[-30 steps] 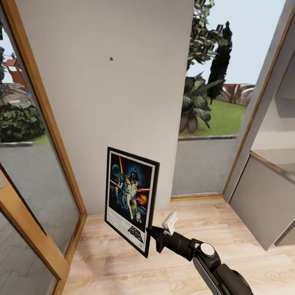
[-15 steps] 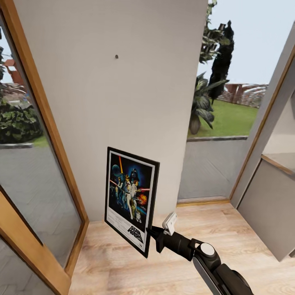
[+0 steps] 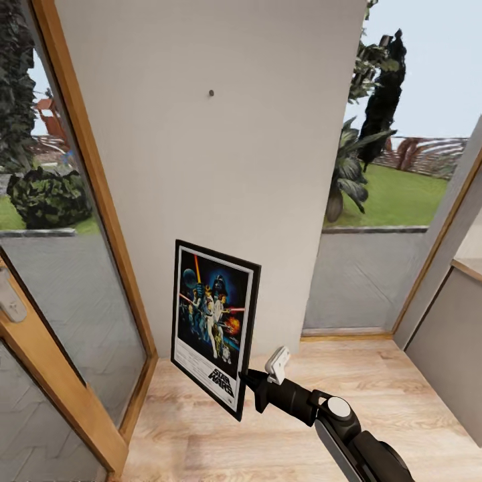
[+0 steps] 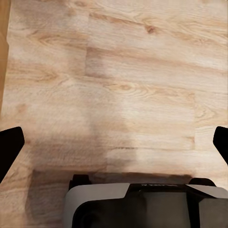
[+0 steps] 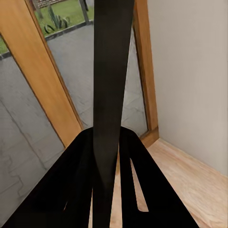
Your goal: Pick up the poster from the kitchen countertop and hang it on one of the wall nails in the kitchen.
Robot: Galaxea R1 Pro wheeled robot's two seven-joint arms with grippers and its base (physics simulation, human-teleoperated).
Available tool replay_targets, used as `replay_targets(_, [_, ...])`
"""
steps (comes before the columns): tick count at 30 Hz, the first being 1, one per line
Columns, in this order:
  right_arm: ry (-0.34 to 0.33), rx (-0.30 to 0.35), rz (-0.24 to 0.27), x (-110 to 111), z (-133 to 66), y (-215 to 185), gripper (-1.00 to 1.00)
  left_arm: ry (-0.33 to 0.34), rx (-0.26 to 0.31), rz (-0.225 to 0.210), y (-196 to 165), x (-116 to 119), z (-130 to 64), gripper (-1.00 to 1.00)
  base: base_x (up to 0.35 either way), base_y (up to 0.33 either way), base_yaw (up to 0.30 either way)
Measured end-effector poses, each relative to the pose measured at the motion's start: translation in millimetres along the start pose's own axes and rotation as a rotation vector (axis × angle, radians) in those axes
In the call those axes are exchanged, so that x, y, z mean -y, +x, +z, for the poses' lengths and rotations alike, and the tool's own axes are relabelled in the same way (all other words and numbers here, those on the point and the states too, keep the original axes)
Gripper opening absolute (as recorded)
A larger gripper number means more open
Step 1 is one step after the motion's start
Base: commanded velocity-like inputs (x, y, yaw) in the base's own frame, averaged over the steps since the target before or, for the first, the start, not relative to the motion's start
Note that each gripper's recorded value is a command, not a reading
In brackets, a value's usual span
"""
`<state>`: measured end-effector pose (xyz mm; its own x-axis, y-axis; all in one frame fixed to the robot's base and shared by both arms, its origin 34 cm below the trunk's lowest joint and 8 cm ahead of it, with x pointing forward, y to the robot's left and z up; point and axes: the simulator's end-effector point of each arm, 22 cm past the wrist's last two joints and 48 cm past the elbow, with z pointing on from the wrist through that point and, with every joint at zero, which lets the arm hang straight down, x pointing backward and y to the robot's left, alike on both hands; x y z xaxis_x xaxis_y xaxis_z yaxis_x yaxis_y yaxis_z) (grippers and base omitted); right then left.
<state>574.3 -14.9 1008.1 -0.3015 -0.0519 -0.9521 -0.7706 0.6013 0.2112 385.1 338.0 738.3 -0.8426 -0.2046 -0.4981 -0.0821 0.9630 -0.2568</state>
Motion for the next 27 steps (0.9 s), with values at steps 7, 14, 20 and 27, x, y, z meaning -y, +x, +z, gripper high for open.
replay_targets(7, [0.0, 0.0, 0.0, 0.0, 0.0, -0.1, -1.0, 0.0, -0.001, 0.001, 0.1, 0.2, 0.1, 1.0, 0.006, -0.007, 0.02])
replay_targets(14, [0.0, 0.0, 0.0, -0.1, -0.1, -0.1, -1.0, 0.0, 0.0, 0.0, -0.1, 0.0, 0.0, 1.0, 0.087, -0.106, 0.002])
replay_targets(20, [0.0, 0.001, -0.001, -0.2, -0.1, -0.3, -1.0, 0.0, 0.0, 0.0, 0.0, 0.0, -0.2, 1.0, 0.077, -0.02, 0.0])
replay_targets(27, [0.0, 0.002, -0.001, -0.3, -0.4, -0.5, -1.0, 0.0, 0.001, -0.001, 0.0, -0.3, -0.5, 1.0, 0.268, 0.044, 0.0])
